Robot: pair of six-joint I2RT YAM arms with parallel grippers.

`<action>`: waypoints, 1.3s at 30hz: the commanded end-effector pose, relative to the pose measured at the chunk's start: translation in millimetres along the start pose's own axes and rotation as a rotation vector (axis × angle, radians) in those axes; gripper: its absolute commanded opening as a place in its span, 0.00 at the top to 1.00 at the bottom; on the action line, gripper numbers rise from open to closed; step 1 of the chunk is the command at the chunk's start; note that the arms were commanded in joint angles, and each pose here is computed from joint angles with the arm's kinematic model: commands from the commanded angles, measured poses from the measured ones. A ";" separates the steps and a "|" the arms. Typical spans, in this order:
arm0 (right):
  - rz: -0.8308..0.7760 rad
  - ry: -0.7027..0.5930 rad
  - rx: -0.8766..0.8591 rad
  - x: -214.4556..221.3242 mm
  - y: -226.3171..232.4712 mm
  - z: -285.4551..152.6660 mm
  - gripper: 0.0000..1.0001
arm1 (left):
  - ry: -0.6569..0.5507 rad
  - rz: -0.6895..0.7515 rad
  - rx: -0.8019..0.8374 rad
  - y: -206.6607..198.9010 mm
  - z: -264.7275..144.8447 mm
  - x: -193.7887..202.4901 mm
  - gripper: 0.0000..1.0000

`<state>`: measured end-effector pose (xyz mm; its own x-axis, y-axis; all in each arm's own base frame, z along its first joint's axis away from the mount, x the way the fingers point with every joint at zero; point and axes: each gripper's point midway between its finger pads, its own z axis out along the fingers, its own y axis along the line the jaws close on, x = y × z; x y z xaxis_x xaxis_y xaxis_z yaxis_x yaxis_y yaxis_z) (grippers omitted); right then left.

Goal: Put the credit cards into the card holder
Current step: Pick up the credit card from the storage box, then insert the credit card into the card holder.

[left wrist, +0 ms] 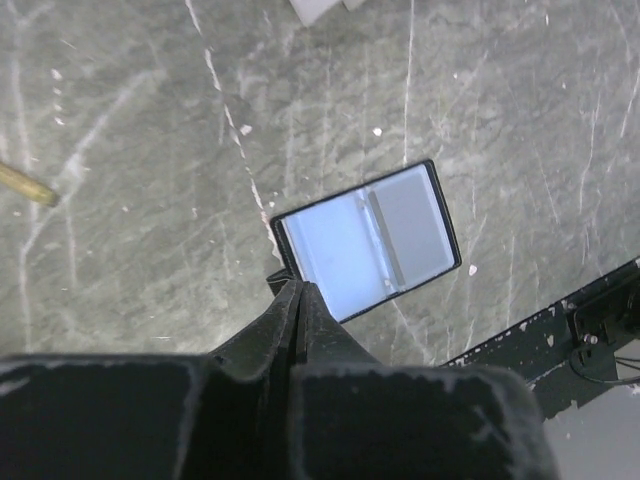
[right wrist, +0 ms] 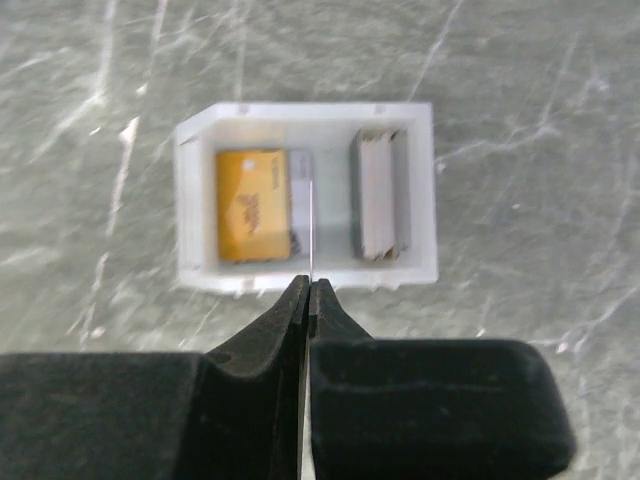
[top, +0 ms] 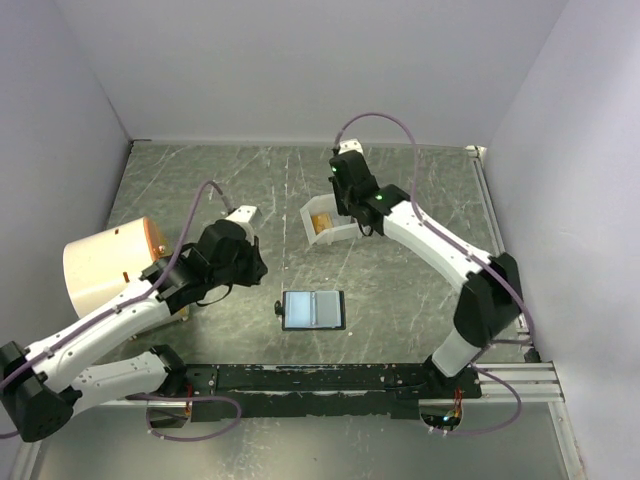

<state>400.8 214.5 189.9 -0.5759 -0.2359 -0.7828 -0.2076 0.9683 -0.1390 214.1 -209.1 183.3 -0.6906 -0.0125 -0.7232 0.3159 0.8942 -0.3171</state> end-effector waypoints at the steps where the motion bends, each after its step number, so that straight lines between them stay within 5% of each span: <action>1: 0.128 0.001 -0.207 11.9 29.9 -34.0 1.00 | 0.072 -0.044 0.123 -24.4 17.5 15.9 0.93; 14: 0.462 0.020 -0.528 67.4 71.3 -89.4 1.00 | 0.245 -0.138 0.134 -22.8 67.8 76.7 0.92; 24: 0.613 0.109 -0.602 118.1 96.0 -95.1 1.00 | 0.326 -0.160 0.076 -2.5 83.8 118.3 0.89; 39: 0.626 0.166 -0.573 168.8 100.9 -85.8 1.00 | 0.377 -0.221 0.104 -2.3 87.9 148.3 0.87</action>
<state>215.4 261.5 97.3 -0.8269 0.2585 -0.4994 -0.1454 0.7596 0.6340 168.0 -243.7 20.6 -0.9331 -0.0045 -0.3595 0.1796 0.8605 -0.4768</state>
